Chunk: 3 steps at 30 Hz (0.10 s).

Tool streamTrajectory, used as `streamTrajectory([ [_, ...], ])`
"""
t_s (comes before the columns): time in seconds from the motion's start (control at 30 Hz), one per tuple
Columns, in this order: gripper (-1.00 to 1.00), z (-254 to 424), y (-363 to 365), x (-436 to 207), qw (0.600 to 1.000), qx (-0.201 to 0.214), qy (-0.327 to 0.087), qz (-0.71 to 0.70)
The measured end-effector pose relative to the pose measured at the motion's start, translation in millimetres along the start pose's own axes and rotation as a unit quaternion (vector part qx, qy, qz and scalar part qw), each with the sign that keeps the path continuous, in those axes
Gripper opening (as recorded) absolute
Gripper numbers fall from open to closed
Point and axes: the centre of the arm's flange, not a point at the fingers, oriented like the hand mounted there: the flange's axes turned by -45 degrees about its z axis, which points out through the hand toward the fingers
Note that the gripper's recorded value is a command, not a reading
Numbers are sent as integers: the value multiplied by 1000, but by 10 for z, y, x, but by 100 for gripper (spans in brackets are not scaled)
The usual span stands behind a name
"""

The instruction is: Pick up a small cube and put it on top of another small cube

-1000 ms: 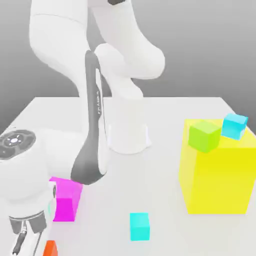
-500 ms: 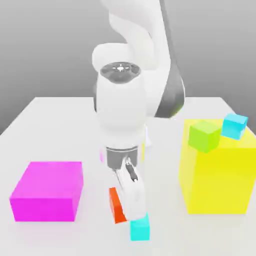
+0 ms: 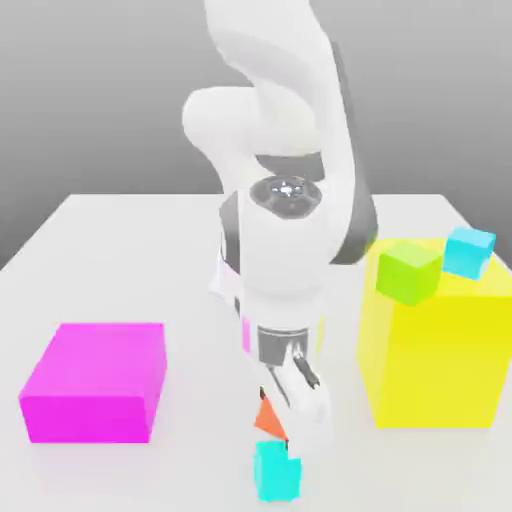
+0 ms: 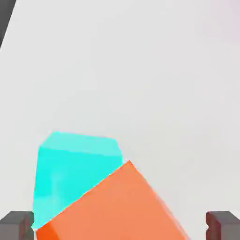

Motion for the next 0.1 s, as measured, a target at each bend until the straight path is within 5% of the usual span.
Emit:
streamTrajectory([
  [0.1, 100, -306, 3, -15, 1000, 0, 0, -2],
])
